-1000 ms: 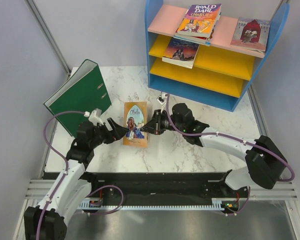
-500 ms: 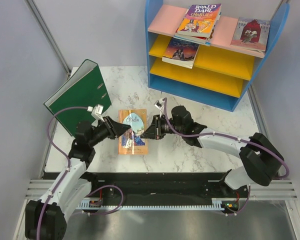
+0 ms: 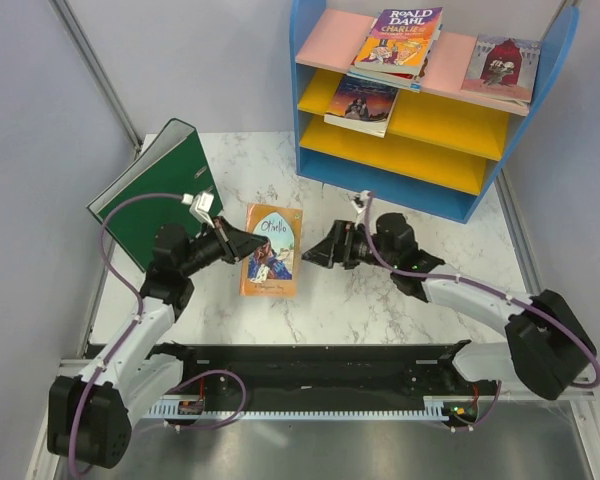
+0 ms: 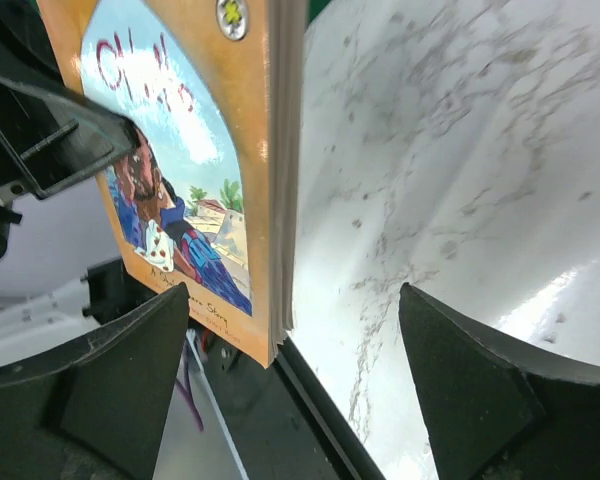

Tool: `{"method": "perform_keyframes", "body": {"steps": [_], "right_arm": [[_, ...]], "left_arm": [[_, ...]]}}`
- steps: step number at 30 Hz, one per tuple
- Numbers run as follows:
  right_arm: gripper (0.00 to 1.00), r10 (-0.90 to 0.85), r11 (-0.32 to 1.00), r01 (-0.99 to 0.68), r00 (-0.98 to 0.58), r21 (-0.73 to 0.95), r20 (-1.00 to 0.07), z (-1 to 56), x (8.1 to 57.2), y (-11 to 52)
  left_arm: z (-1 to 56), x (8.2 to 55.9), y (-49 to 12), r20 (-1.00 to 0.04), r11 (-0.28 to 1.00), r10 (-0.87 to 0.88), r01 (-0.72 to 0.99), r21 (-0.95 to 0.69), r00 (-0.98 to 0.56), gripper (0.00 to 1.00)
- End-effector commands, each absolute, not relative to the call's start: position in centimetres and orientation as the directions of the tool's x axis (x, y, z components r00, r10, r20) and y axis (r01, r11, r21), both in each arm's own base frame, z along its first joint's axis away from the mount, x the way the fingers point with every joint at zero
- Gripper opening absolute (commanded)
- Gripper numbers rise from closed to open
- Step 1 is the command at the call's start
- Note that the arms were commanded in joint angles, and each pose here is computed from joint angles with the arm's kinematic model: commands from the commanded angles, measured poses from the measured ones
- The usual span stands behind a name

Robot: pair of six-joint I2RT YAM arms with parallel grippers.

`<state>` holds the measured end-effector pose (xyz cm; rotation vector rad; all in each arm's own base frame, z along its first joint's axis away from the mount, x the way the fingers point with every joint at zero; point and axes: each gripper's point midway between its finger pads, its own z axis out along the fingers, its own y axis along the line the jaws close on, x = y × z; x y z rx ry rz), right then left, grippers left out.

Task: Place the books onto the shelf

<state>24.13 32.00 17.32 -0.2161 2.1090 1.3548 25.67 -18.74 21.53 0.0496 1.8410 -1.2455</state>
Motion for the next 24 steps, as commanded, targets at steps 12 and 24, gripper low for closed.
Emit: {"method": "perform_keyframes", "body": {"steps": [12, 24], "right_arm": [[0.98, 0.426, 0.254, -0.469, -0.731, 0.846, -0.533, 22.0, 23.1, 29.0], [0.98, 0.445, 0.258, -0.452, -0.729, 0.854, -0.520, 21.3, 22.6, 28.3]], "left_arm": [[28.0, 28.4, -24.9, -0.695, 0.284, -0.350, 0.635, -0.718, -0.629, 0.02], [30.5, 30.4, -27.7, -0.669, 0.188, -0.376, 0.655, -0.732, -0.641, 0.02]]}}
